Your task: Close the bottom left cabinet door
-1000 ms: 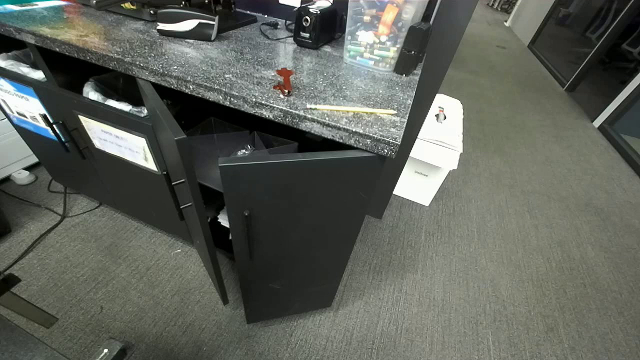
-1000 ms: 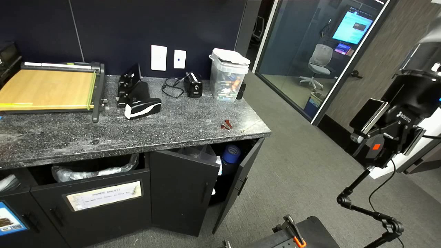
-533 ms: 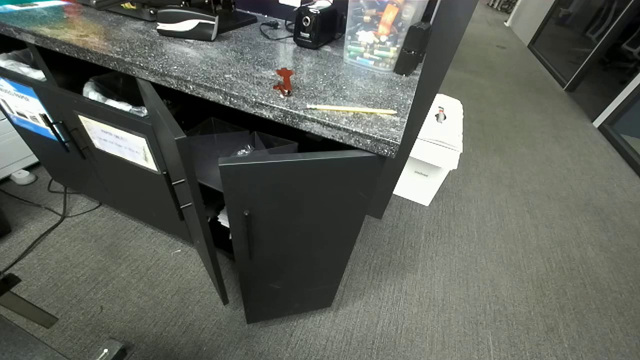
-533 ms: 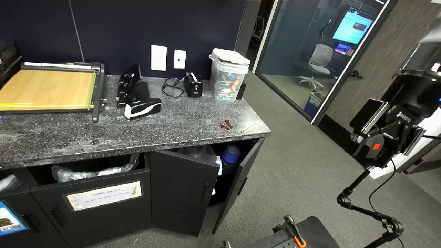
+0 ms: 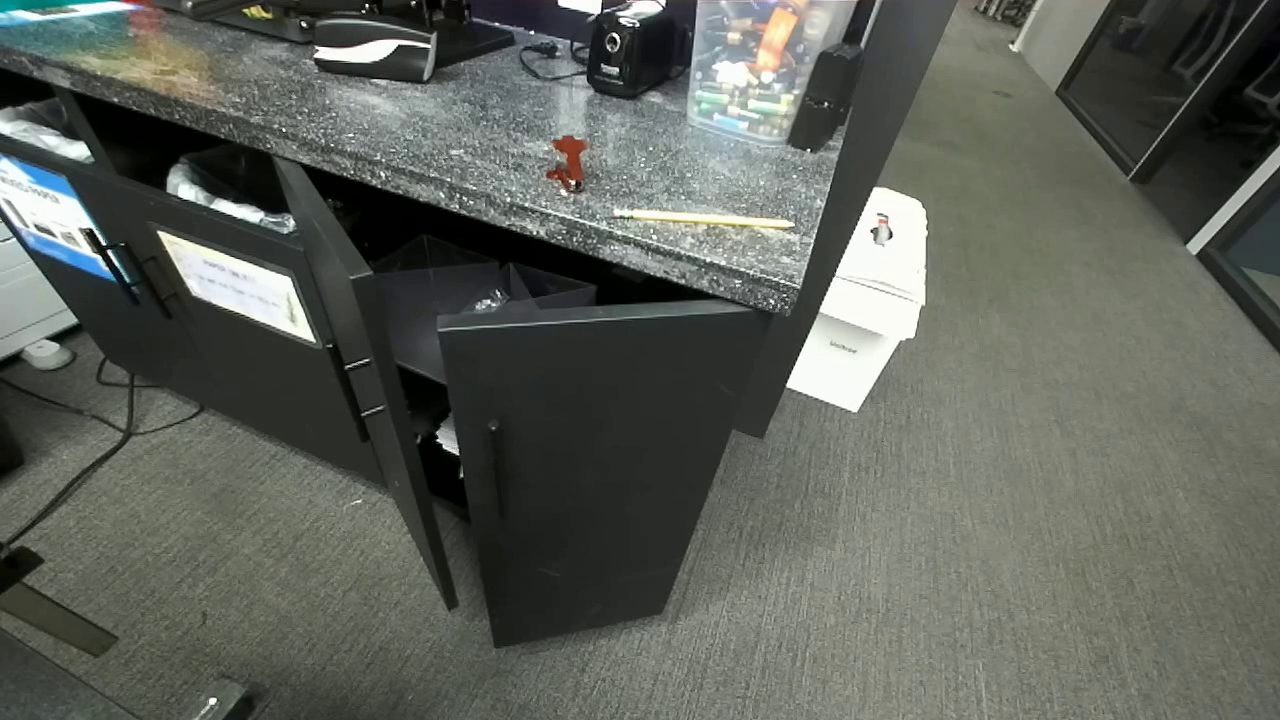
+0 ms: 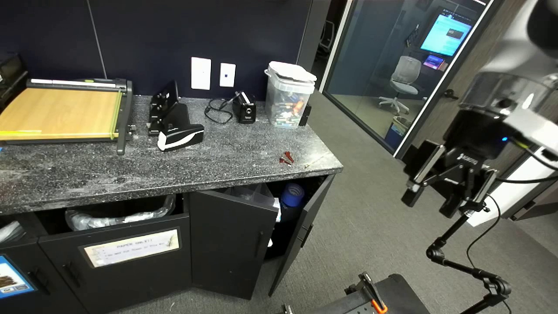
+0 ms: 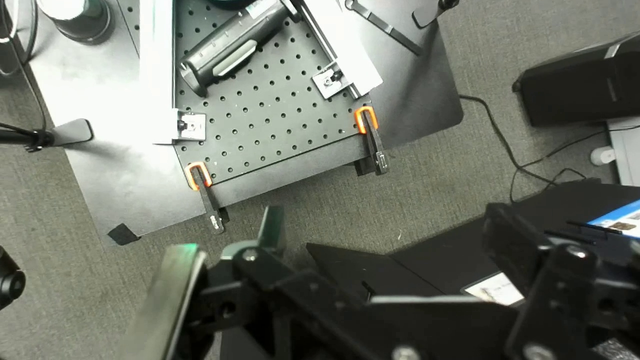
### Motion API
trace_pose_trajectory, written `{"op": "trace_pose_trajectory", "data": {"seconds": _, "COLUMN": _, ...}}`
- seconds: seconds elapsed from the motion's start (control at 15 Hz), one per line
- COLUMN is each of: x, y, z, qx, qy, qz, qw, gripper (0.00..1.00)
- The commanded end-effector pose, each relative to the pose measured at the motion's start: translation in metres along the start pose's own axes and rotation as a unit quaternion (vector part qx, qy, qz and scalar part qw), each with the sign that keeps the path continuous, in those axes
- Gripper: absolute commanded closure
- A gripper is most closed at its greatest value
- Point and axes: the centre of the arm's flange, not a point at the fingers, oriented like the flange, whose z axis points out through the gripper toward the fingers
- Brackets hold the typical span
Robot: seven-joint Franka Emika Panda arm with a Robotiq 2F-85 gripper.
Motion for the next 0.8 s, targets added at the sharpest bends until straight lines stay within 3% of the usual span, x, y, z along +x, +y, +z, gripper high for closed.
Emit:
{"op": "trace_pose_trajectory", "data": {"seconds": 0.0, "x": 0.038, "y": -0.036, "z": 0.054, "qx": -0.034, "qy": 0.013, "qz": 0.022, "qw": 0.9991, "gripper": 0.0}}
{"op": "trace_pose_trajectory", "data": {"seconds": 0.4, "x": 0.107, "y": -0.076, "z": 0.128, "qx": -0.062, "qy": 0.087, "qz": 0.052, "qw": 0.9929, "gripper": 0.0}}
{"op": "trace_pose_trajectory", "data": {"seconds": 0.73, "x": 0.159, "y": -0.086, "z": 0.202, "qx": -0.083, "qy": 0.125, "qz": 0.07, "qw": 0.9862, "gripper": 0.0}}
